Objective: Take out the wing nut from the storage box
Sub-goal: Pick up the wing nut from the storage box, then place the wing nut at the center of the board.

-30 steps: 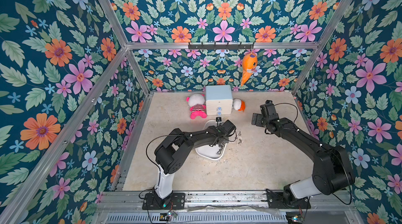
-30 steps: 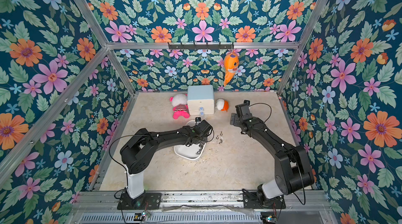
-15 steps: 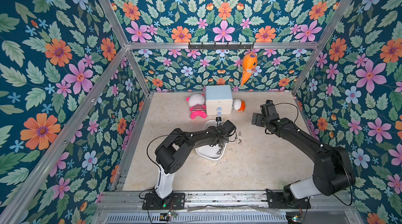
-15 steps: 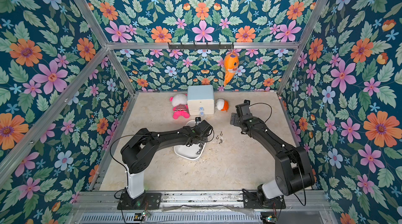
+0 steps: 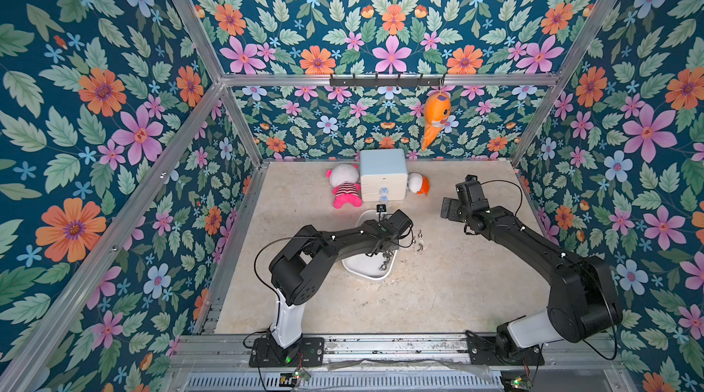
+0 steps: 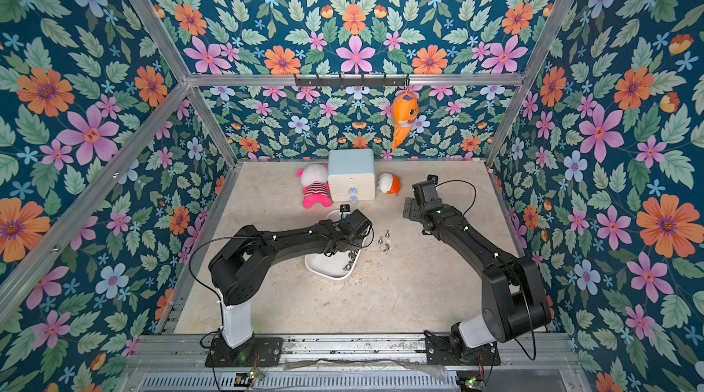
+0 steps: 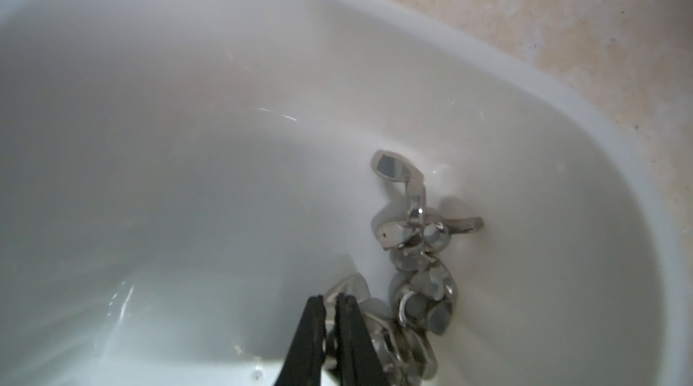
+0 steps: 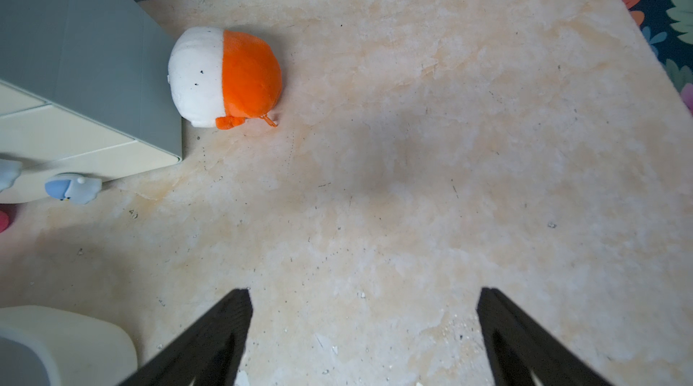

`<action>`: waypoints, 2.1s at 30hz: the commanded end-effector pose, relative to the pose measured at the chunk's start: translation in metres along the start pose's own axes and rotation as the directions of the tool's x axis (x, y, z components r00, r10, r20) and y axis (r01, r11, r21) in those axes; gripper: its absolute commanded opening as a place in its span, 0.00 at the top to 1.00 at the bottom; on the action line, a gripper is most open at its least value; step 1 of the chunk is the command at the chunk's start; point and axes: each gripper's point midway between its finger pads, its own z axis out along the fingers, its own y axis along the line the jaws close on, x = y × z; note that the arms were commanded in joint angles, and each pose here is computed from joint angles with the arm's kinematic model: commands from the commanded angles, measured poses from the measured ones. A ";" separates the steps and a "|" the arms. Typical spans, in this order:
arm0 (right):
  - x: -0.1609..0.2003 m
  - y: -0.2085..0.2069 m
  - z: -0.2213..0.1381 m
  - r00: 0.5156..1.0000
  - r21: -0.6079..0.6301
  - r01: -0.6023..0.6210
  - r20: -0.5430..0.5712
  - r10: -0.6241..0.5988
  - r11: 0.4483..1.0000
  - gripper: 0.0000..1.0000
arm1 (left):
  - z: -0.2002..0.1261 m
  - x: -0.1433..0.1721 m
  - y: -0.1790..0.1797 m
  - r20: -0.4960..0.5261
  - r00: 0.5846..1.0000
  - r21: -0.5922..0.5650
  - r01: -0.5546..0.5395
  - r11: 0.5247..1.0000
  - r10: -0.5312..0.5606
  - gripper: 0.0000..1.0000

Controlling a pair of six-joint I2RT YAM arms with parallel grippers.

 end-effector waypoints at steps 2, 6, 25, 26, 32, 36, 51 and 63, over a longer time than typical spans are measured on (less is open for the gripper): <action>-0.004 0.000 -0.002 1.000 0.003 -0.011 0.013 0.011 1.000 0.01 | -0.013 -0.016 0.004 0.050 0.999 -0.023 -0.003 1.000 0.004 0.95; -0.006 0.001 -0.002 1.000 -0.003 -0.013 0.015 0.013 1.000 0.01 | -0.030 -0.032 0.003 0.105 0.994 -0.028 -0.013 1.000 0.016 0.95; -0.008 -0.004 -0.001 1.000 0.025 -0.002 0.017 0.002 1.000 0.01 | -0.083 -0.042 -0.078 0.182 0.979 0.128 -0.114 0.985 0.089 0.95; -0.008 -0.005 -0.001 1.000 0.026 -0.003 0.014 0.003 1.000 0.01 | -0.083 -0.039 -0.082 0.178 0.980 0.136 -0.117 0.984 0.092 0.95; -0.008 -0.009 -0.001 1.000 0.033 -0.010 0.012 0.010 0.999 0.01 | -0.072 -0.015 -0.095 0.133 0.985 0.148 -0.132 0.980 0.112 0.95; -0.009 -0.016 -0.001 1.000 0.044 -0.022 0.012 0.022 0.999 0.01 | -0.065 -0.001 -0.099 0.105 0.987 0.150 -0.140 0.979 0.125 0.95; -0.008 -0.016 0.000 1.000 0.033 -0.026 0.008 0.025 0.999 0.01 | -0.039 0.035 -0.102 0.025 0.988 0.145 -0.157 0.977 0.155 0.95; -0.005 -0.015 0.001 1.000 0.029 -0.025 0.004 0.024 0.999 0.01 | -0.027 0.046 -0.103 -0.004 0.988 0.142 -0.154 0.978 0.156 0.95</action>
